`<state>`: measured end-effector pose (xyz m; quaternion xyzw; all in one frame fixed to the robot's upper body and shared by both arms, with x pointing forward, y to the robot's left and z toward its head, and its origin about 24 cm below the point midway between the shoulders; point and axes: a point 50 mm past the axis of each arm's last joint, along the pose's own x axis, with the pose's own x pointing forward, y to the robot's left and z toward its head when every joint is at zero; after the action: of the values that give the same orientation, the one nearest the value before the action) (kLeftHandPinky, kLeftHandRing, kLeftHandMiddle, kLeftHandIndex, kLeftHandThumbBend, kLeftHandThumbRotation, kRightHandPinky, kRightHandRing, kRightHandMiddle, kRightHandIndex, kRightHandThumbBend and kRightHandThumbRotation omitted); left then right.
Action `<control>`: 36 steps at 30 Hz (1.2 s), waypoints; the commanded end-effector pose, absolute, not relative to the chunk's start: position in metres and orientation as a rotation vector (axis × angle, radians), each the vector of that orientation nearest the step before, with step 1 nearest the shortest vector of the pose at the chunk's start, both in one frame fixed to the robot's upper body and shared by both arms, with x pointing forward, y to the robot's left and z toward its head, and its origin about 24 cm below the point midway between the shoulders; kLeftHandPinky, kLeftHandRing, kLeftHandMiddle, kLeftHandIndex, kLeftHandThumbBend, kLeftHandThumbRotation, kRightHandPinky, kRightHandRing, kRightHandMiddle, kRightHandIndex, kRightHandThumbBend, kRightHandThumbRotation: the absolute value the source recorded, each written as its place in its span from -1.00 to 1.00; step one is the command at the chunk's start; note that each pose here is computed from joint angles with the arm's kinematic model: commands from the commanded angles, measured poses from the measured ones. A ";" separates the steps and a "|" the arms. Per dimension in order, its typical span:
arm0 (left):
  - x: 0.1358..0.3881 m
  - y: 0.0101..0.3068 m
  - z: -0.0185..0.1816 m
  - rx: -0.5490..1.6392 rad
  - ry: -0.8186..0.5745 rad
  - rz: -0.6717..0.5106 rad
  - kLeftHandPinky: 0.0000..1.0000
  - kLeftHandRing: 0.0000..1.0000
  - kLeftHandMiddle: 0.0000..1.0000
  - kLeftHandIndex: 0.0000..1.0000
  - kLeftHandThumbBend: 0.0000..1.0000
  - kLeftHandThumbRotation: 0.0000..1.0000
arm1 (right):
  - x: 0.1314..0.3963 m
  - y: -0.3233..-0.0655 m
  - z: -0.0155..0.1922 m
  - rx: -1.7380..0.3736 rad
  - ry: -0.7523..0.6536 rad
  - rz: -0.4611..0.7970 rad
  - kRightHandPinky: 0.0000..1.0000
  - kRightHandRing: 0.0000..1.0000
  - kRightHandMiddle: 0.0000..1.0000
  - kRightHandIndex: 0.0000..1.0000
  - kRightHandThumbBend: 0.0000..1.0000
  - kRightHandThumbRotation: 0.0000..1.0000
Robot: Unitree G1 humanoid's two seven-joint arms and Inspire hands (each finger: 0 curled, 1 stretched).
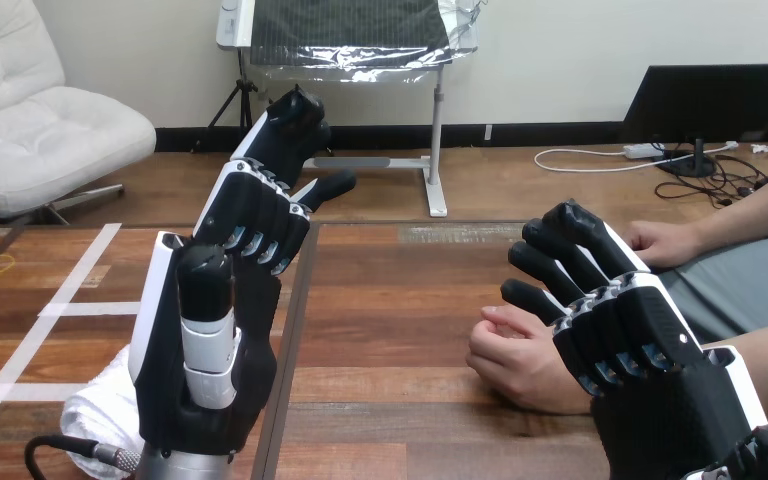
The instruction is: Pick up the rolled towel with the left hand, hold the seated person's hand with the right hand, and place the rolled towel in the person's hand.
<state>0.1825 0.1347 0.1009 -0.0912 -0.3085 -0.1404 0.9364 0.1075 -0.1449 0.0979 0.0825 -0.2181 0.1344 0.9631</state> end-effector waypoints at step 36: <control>0.184 0.135 0.105 -0.087 -0.623 -0.237 0.63 0.85 0.84 0.79 0.41 0.91 | 0.111 -0.145 0.111 0.155 -0.517 0.282 0.69 0.78 0.78 0.77 1.00 1.00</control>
<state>0.1836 0.1350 0.0995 -0.0703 -0.2987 -0.1302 0.9428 0.1074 -0.1448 0.0977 0.0809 -0.2171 0.1346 0.9634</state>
